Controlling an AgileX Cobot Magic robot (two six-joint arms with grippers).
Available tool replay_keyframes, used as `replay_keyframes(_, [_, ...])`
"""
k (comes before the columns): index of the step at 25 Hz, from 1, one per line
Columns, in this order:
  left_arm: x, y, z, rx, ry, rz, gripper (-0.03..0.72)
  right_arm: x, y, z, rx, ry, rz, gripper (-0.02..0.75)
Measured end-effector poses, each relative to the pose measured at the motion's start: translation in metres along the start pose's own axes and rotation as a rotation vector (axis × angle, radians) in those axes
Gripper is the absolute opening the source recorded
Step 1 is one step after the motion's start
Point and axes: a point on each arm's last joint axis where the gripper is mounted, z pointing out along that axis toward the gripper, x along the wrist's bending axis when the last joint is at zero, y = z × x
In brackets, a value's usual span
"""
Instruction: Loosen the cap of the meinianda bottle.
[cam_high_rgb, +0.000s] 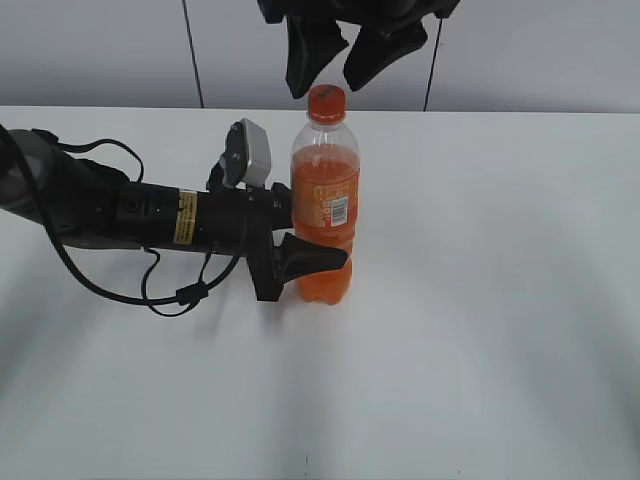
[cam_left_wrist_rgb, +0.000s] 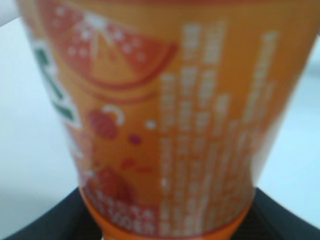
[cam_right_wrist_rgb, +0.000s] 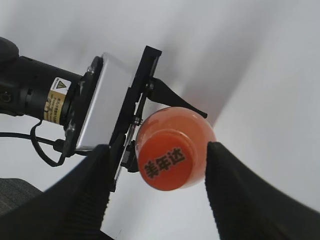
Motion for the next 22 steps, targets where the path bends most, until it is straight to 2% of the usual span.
replay_keyframes(12, [0.000,0.000,0.000,0.001,0.000,0.000,0.410,-0.001,0.000,0.008,0.017,-0.001,0.003,0.447])
replay_keyframes(22, [0.000,0.000,0.000,0.001,0.001,0.000,0.410,-0.002,0.000,0.010,0.023,-0.002,0.003,0.381])
